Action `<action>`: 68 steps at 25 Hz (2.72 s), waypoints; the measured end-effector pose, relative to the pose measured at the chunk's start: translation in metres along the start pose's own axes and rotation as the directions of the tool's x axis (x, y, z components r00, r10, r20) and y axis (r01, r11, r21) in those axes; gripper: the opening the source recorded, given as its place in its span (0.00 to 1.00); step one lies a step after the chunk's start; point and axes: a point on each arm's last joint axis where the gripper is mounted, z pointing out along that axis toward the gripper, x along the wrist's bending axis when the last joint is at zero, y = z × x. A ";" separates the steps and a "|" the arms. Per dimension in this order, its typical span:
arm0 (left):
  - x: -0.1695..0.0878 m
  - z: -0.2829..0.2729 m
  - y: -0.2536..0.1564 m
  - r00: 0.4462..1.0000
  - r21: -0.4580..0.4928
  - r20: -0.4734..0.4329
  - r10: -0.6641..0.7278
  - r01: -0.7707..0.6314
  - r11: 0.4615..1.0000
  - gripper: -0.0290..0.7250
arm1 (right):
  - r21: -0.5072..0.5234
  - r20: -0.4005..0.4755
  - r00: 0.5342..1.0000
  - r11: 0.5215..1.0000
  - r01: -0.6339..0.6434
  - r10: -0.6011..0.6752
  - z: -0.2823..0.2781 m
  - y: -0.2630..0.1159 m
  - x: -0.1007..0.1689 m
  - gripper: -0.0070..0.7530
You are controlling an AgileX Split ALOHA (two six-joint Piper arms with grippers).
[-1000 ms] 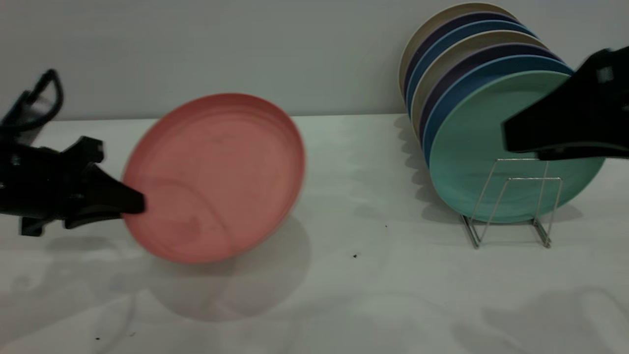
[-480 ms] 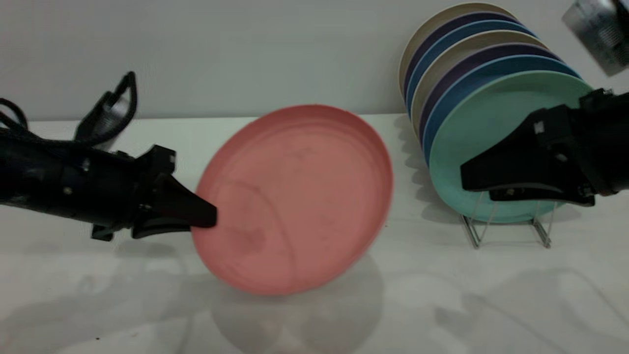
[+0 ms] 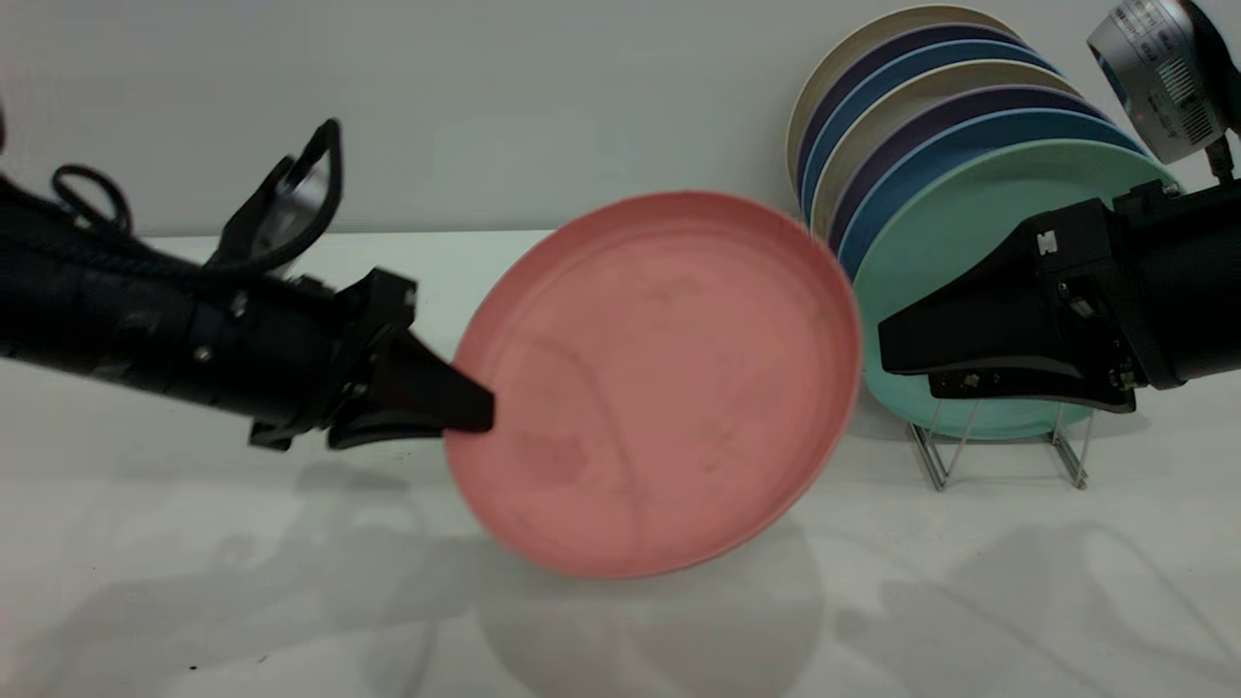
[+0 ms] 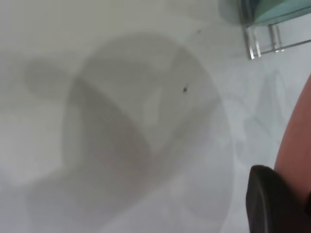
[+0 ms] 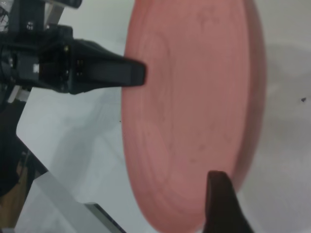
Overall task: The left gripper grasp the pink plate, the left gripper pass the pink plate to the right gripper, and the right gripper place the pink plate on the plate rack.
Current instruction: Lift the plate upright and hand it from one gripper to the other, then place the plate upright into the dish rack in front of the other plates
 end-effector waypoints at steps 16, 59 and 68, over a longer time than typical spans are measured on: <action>-0.025 0.019 -0.003 0.997 0.047 0.059 0.044 -0.047 0.998 0.06 | 0.000 -0.002 1.000 1.000 -0.001 0.001 0.000 0.000 0.000 0.60; -0.028 0.000 -0.004 0.961 0.097 0.260 0.098 -0.127 0.987 0.76 | 0.001 0.023 0.999 0.999 -0.047 0.047 0.000 0.000 -0.003 0.13; 0.017 -0.025 0.001 0.999 0.145 0.033 0.029 -0.033 0.989 0.81 | 0.054 0.241 0.965 0.994 0.091 -0.101 -0.008 0.000 -0.017 0.13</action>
